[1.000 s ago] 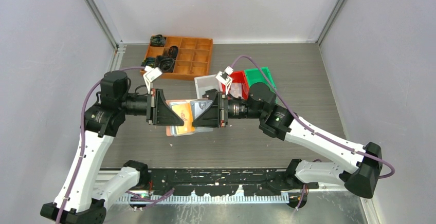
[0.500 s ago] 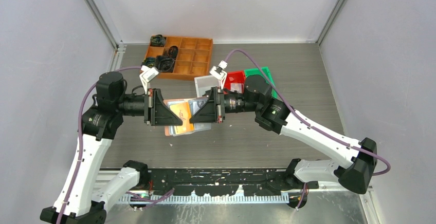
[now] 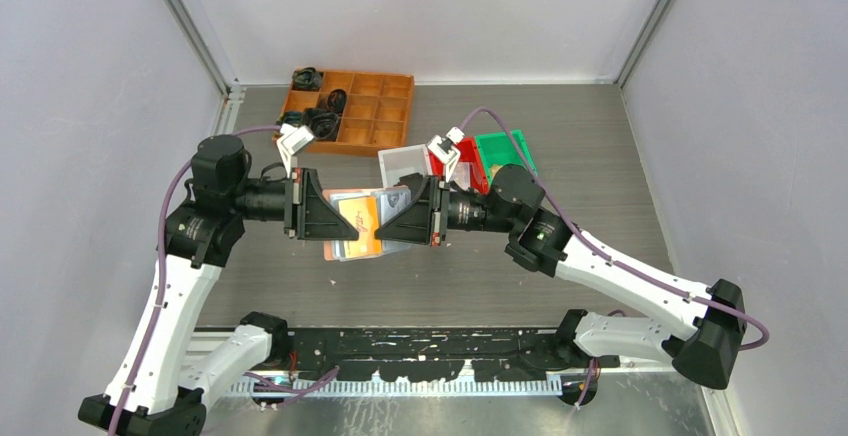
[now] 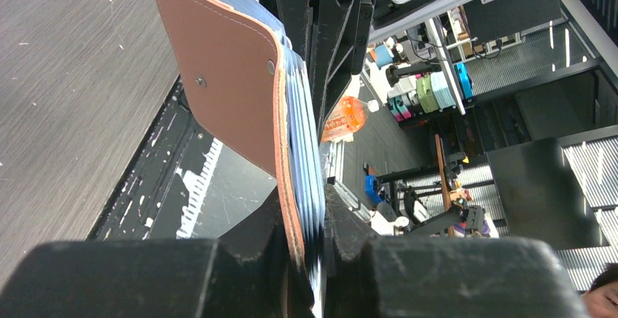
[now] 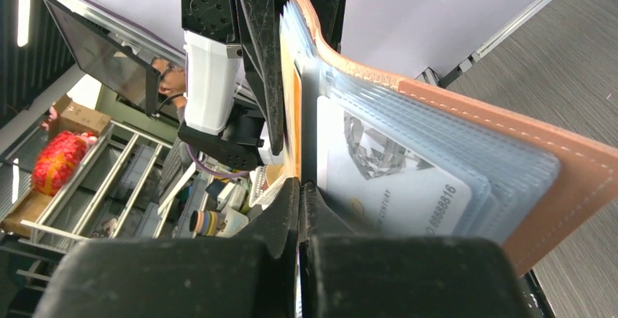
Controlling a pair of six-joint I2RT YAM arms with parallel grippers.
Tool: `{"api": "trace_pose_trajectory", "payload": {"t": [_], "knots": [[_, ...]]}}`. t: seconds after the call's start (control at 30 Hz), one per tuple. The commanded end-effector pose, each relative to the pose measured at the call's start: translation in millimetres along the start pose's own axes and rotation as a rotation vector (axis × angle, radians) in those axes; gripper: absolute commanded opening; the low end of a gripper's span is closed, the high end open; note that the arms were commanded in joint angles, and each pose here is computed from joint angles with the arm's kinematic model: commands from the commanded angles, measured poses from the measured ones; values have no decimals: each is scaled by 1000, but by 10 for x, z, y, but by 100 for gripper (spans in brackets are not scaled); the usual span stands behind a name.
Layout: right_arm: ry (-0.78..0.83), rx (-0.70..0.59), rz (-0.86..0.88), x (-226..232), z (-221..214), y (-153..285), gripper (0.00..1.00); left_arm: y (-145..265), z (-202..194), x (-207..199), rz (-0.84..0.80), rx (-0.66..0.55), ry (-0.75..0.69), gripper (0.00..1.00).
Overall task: Take the credit cards out of the card holder
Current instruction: Remove the credit card from the card holder.
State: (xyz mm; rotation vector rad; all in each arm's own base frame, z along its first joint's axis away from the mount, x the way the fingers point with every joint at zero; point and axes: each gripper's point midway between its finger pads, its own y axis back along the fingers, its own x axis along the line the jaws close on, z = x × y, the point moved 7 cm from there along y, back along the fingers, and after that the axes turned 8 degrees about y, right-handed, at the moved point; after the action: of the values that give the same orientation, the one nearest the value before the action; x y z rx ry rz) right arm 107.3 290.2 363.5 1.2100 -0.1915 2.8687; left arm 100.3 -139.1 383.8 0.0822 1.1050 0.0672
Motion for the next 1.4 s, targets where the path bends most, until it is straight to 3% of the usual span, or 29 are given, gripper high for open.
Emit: {"api": "trace_pose_trajectory", "payload": {"t": [0.0,0.13,0.17,0.23,0.37,0.53,0.63,0.77,0.83,1.17,1.37], "knots": [[-18,-33,-81,-155,-21,9,1,54,-21,-281,-105,45,-119,5],[-15,-28,-84,-162,-34,13,1,54,-18,-279,-102,40,-123,0],[-16,-32,-87,-168,-34,16,5,55,-23,-277,-103,42,-124,0],[-14,-41,-83,-160,-6,-2,33,60,-42,-276,-107,47,-137,0],[7,-26,-44,-75,123,-122,44,68,-78,-268,-108,51,-158,0],[6,14,-7,-41,185,-231,37,83,-113,-281,-101,54,-177,0],[7,14,6,-23,186,-228,25,93,-147,-278,-97,59,-184,1],[21,-1,10,14,190,-168,6,96,-173,-256,-99,71,-179,19],[29,-11,-5,8,181,-121,1,93,-165,-250,-96,69,-177,23],[25,-33,-68,-131,24,43,1,86,-115,-284,-91,55,-179,22],[28,-33,-88,-154,-1,108,1,82,-100,-270,-81,43,-183,12]]}}
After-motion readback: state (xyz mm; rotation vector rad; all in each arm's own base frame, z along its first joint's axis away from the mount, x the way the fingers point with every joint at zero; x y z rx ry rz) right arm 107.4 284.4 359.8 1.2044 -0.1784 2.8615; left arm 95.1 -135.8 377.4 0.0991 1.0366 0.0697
